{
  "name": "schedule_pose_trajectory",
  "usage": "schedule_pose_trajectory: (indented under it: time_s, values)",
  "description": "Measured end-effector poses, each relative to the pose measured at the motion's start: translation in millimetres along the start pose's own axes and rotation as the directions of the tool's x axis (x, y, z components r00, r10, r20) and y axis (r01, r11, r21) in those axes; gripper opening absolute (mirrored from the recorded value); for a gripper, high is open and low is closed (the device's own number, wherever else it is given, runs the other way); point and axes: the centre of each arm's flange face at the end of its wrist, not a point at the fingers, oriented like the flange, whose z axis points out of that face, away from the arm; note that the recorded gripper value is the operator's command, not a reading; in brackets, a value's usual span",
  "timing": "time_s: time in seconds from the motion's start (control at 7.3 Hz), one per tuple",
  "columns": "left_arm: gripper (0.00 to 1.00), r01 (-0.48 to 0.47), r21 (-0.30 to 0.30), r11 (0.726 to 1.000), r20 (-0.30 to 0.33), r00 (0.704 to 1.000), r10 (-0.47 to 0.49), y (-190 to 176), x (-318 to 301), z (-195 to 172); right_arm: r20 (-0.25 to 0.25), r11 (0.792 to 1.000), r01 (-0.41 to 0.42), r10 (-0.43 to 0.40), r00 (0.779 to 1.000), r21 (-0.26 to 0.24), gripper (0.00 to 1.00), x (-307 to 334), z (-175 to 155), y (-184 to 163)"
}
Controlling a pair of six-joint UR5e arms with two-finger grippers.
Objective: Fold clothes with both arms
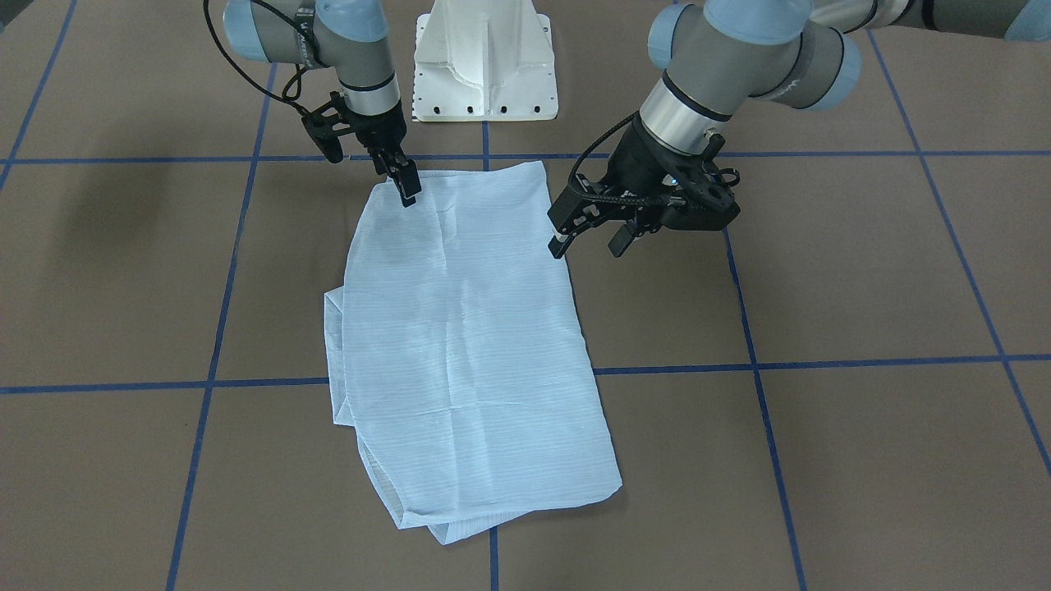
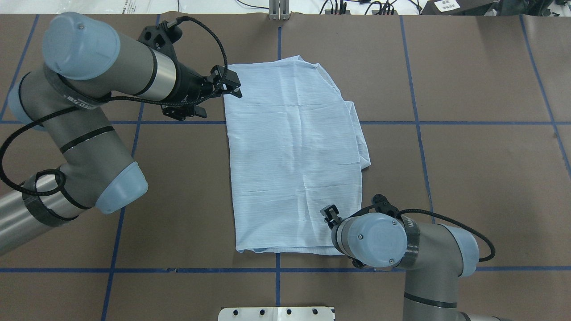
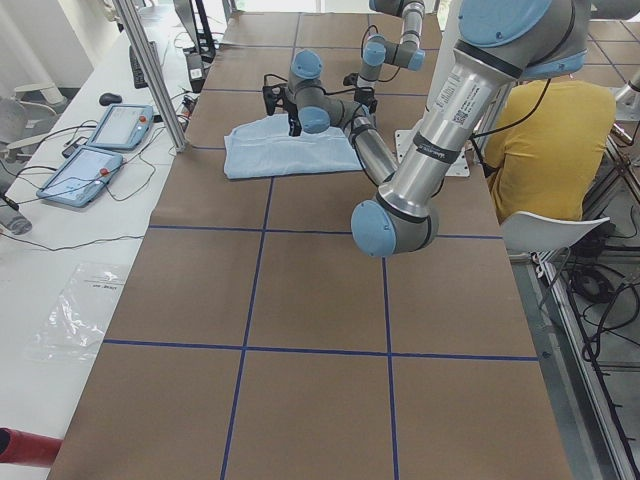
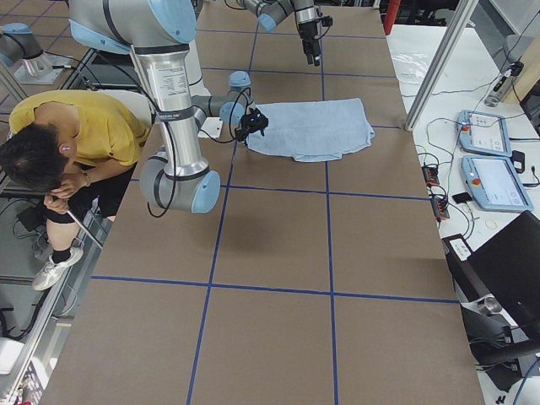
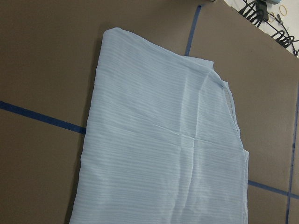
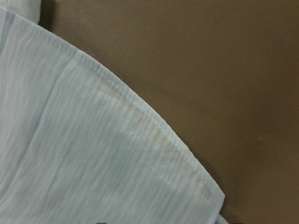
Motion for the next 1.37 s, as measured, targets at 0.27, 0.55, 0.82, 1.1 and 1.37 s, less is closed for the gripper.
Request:
schedule_pose_trajectory:
  time_s: [0.27, 0.55, 0.82, 1.1, 1.37]
  values:
    - [1.00, 0.000, 0.002, 1.000, 0.000, 1.000, 0.000, 0.0, -0.4, -0.4, 0.007, 0.998, -0.055, 0.055, 0.998, -0.001, 0.88, 2.2, 0.6, 8.0]
    - [1.00, 0.002, 0.002, 1.000, 0.004, 1.000, -0.002, 0.0, -0.1, -0.4, 0.004, 0.998, -0.057, 0.057, 0.998, 0.002, 0.87, 3.7, 2.1, 9.1]
    - [1.00, 0.003, 0.002, 1.000, 0.008, 1.000, -0.003, 0.4, 0.0, -1.3, -0.003, 0.999, -0.053, 0.053, 0.999, 0.005, 0.72, 6.1, 3.5, 10.6]
    - [1.00, 0.004, 0.002, 1.000, 0.010, 1.000, -0.004, 3.2, 2.4, -7.7, -0.008, 0.999, -0.048, 0.048, 0.999, 0.010, 0.26, 7.9, 6.9, 9.4]
    - [1.00, 0.004, 0.002, 1.000, 0.009, 1.000, -0.004, 5.4, 3.9, -12.6, -0.008, 0.999, -0.049, 0.049, 0.999, 0.013, 0.00, 7.7, 9.1, 7.2]
